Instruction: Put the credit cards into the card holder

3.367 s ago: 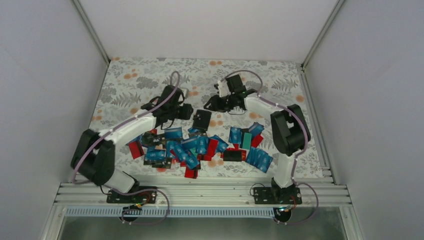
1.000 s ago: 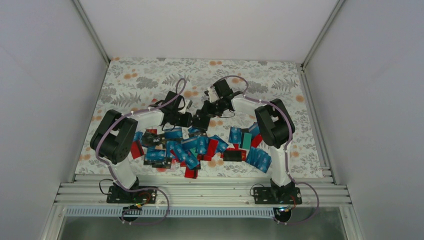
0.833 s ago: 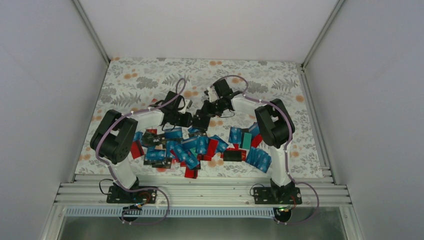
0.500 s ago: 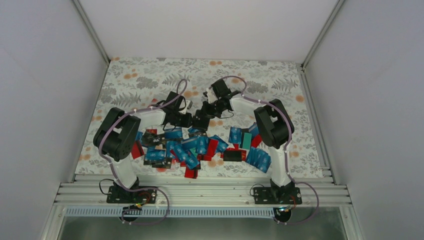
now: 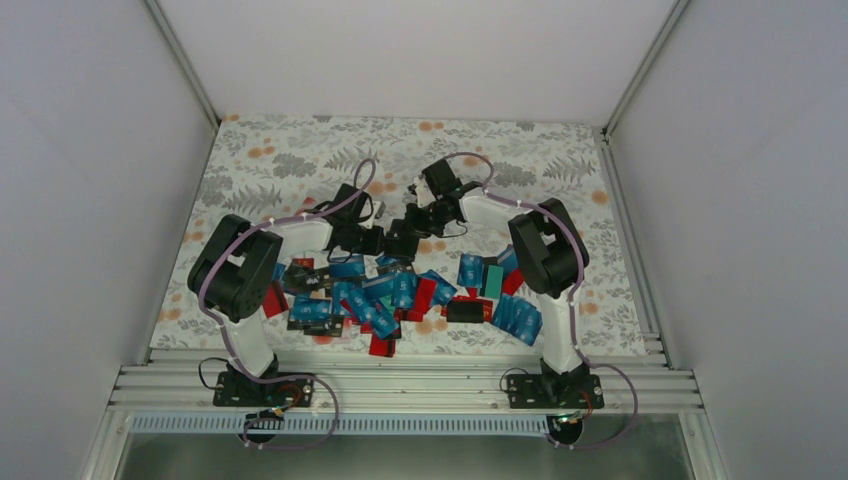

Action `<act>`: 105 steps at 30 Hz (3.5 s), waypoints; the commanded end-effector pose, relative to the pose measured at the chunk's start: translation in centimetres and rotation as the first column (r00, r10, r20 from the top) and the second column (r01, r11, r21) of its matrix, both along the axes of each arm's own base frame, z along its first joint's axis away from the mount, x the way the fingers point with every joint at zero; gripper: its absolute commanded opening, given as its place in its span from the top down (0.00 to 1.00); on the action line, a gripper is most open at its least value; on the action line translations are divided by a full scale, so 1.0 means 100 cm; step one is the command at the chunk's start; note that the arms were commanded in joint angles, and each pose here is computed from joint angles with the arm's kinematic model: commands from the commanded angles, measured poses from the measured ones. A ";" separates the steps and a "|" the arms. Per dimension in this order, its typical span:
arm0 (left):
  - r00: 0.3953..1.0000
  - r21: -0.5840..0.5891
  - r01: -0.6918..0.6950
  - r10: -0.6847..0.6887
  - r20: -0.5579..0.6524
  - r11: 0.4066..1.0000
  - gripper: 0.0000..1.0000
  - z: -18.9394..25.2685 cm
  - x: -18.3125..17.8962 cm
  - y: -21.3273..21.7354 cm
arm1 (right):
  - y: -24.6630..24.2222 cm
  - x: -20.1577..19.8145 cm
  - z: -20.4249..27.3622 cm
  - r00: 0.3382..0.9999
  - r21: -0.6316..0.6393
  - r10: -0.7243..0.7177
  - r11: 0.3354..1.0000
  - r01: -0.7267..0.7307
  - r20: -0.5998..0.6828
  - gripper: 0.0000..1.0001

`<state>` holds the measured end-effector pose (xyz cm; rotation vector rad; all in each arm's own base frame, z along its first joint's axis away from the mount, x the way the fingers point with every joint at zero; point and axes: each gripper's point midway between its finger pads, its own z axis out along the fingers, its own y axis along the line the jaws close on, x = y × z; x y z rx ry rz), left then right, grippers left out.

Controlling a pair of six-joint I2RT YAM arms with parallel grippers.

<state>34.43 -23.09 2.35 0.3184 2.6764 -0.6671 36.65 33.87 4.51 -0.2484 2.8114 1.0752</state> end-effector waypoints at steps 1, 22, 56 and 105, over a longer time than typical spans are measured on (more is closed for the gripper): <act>1.000 0.009 -0.015 0.014 0.018 1.000 0.81 0.003 0.007 -0.002 | 0.000 -0.006 0.019 1.000 -0.002 -0.001 1.000 0.001 0.021 0.96; 1.000 0.016 -0.016 0.015 0.015 1.000 0.82 0.002 0.006 -0.002 | -0.004 -0.009 -0.006 1.000 -0.034 -0.007 0.999 0.007 -0.002 0.96; 1.000 0.017 -0.003 0.003 0.026 1.000 0.83 0.008 0.005 -0.003 | -0.013 -0.001 -0.037 0.999 -0.108 -0.046 0.993 0.046 0.000 0.96; 0.999 0.099 0.005 -0.009 0.038 0.995 0.69 0.021 0.033 -0.011 | -0.022 -0.015 -0.067 0.999 -0.158 0.003 0.987 -0.008 -0.034 0.96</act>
